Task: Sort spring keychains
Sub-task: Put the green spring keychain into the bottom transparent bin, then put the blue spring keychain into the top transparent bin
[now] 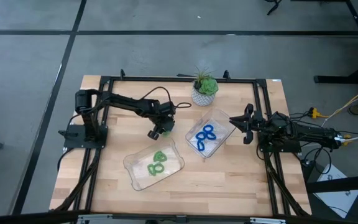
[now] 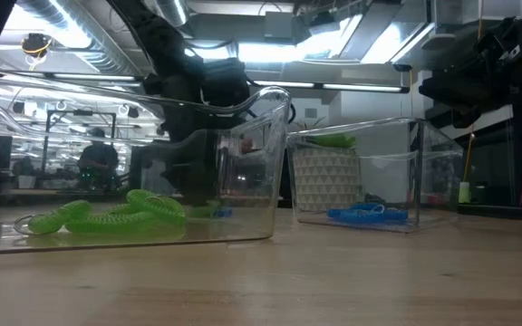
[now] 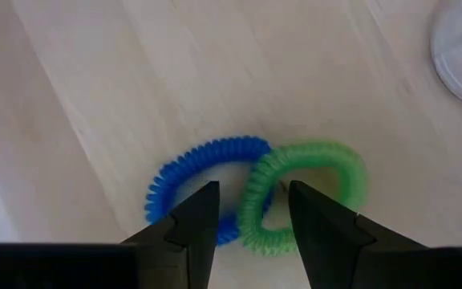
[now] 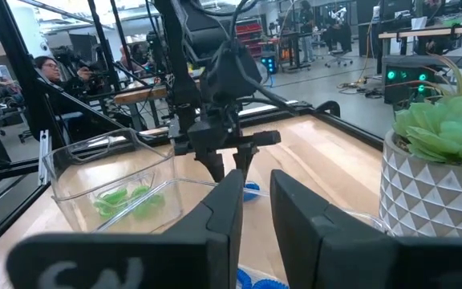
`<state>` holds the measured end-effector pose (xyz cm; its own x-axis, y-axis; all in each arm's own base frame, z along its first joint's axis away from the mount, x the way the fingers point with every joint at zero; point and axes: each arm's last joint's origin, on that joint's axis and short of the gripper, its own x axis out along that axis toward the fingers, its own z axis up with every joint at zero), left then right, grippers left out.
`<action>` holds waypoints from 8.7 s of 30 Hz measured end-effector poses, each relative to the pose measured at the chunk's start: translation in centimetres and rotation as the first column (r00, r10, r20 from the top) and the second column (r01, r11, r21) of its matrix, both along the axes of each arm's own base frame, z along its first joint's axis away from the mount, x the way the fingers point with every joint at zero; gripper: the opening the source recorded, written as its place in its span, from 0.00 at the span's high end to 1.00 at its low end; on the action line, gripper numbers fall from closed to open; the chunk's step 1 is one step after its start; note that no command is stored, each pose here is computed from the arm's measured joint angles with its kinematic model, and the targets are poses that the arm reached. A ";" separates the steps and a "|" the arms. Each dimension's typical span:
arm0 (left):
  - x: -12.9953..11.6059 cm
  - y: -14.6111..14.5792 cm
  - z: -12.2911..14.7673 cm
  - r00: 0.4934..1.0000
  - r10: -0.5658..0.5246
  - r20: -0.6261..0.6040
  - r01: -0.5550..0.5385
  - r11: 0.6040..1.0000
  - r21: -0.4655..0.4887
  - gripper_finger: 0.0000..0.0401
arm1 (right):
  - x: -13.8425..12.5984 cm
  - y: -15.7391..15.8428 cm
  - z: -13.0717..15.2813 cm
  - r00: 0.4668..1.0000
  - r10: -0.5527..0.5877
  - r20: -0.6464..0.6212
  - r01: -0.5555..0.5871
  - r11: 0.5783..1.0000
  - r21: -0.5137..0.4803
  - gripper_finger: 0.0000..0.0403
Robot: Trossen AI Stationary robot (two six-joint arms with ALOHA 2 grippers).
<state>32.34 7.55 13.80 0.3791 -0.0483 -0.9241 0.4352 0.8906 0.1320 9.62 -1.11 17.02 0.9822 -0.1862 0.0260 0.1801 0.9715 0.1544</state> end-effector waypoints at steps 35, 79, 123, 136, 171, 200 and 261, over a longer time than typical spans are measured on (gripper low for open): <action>-1.8 -0.1 7.6 0.933 0.281 0.223 -0.283 0.959 -0.025 0.93 | 0.0 0.0 0.0 1.000 0.000 0.000 0.000 1.000 0.000 0.83; -5.2 -1.9 18.1 0.608 0.481 0.631 -0.343 0.877 -0.338 0.93 | 0.0 0.0 0.0 1.000 -0.001 0.000 0.001 1.000 0.000 0.83; -7.1 -14.9 16.0 0.961 0.227 0.157 -0.064 0.734 -0.676 0.92 | 0.0 0.0 0.0 1.000 0.000 0.000 0.000 1.000 0.000 0.83; -7.5 -14.8 15.5 0.970 0.225 0.092 -0.111 0.746 -0.656 0.92 | 0.0 0.0 0.0 1.000 -0.001 0.000 0.001 1.000 0.000 0.83; -7.5 -13.3 15.1 0.947 0.322 0.005 -0.239 0.712 -0.660 0.61 | 0.0 0.0 0.0 1.000 0.000 0.000 0.000 1.000 0.000 0.83; -3.2 -3.7 10.7 0.757 0.598 0.263 -0.576 0.801 -0.162 0.62 | 0.0 0.0 0.0 1.000 0.000 0.000 0.000 1.000 0.000 0.83; 0.1 0.5 -0.1 0.780 0.625 -0.014 -0.625 0.778 -0.073 0.97 | 0.0 0.0 0.0 1.000 0.000 0.000 0.000 1.000 0.000 0.83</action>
